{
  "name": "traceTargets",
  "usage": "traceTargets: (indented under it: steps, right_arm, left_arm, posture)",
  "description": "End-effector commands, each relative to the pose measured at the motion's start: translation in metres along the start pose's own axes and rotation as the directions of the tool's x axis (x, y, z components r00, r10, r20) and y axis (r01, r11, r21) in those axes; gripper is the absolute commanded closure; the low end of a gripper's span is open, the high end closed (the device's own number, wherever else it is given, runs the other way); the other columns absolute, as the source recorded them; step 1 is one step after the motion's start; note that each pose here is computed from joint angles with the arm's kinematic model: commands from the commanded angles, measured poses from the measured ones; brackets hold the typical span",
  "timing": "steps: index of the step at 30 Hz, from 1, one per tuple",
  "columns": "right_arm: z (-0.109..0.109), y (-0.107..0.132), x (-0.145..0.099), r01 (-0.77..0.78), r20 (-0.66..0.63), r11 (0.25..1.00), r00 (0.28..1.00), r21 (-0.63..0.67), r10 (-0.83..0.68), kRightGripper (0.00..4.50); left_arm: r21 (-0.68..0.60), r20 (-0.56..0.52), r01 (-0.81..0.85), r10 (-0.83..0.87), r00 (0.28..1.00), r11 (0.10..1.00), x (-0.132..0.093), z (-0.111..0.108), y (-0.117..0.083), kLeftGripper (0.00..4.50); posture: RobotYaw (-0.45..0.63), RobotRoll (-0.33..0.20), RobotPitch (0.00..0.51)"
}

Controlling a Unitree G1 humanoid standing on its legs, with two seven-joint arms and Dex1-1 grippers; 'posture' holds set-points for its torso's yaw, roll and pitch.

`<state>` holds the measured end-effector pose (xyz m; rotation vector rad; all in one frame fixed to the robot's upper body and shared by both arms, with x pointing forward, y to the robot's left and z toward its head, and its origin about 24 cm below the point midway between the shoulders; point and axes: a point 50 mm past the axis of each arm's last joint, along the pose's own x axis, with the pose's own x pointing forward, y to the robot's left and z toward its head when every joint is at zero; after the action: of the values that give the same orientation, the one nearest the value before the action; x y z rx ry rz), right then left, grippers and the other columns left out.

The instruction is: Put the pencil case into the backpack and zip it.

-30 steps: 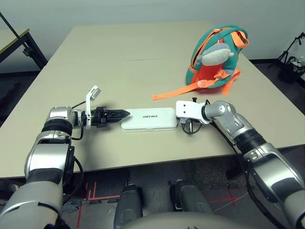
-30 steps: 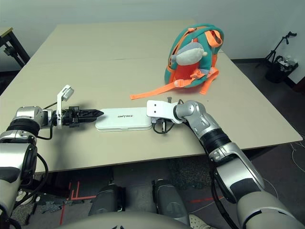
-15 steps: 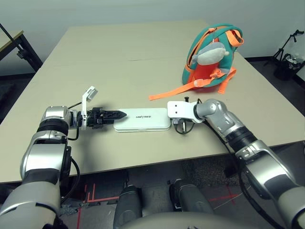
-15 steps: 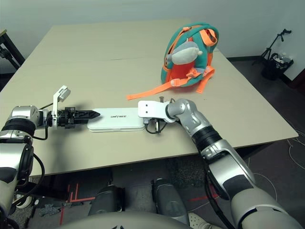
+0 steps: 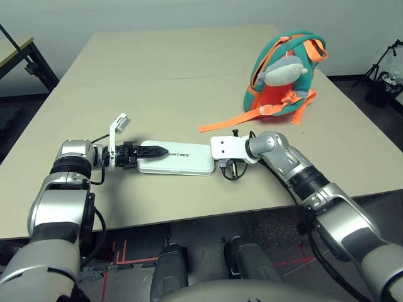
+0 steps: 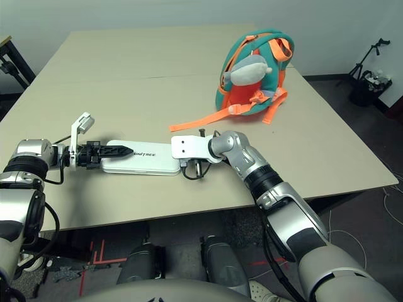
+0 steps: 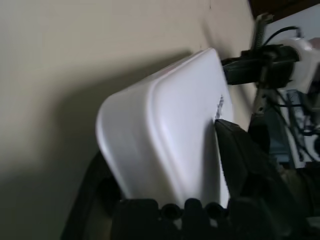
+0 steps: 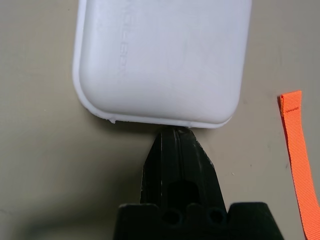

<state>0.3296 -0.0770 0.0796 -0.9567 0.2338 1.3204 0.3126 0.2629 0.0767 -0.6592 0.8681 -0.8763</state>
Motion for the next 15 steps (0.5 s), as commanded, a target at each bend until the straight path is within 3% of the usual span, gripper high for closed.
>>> traceTargets:
  steps: [1, 5, 15]
  right_arm:
    - [-0.015, 0.004, -0.010, 0.019, -0.014, 0.998, 1.000, 0.063, -0.018, 4.50]
    - [-0.029, 0.006, -0.024, 0.057, -0.022, 0.989, 0.998, 0.133, -0.054, 4.50]
    - [-0.061, 0.011, -0.064, 0.227, -0.046, 0.893, 0.973, 0.388, -0.227, 4.50]
  left_arm:
    - [0.003, -0.009, -0.016, 0.016, 1.000, 1.000, 0.001, -0.001, 0.001, 2.36]
    - [0.003, 0.011, 0.006, -0.006, 1.000, 1.000, 0.001, 0.002, -0.001, 2.89]
    - [0.028, 0.122, 0.090, -0.093, 0.988, 0.996, 0.000, 0.018, -0.014, 3.05]
  posture:
    - [-0.16, 0.000, 0.020]
    - [-0.16, 0.000, 0.017]
    - [-0.16, 0.000, 0.014]
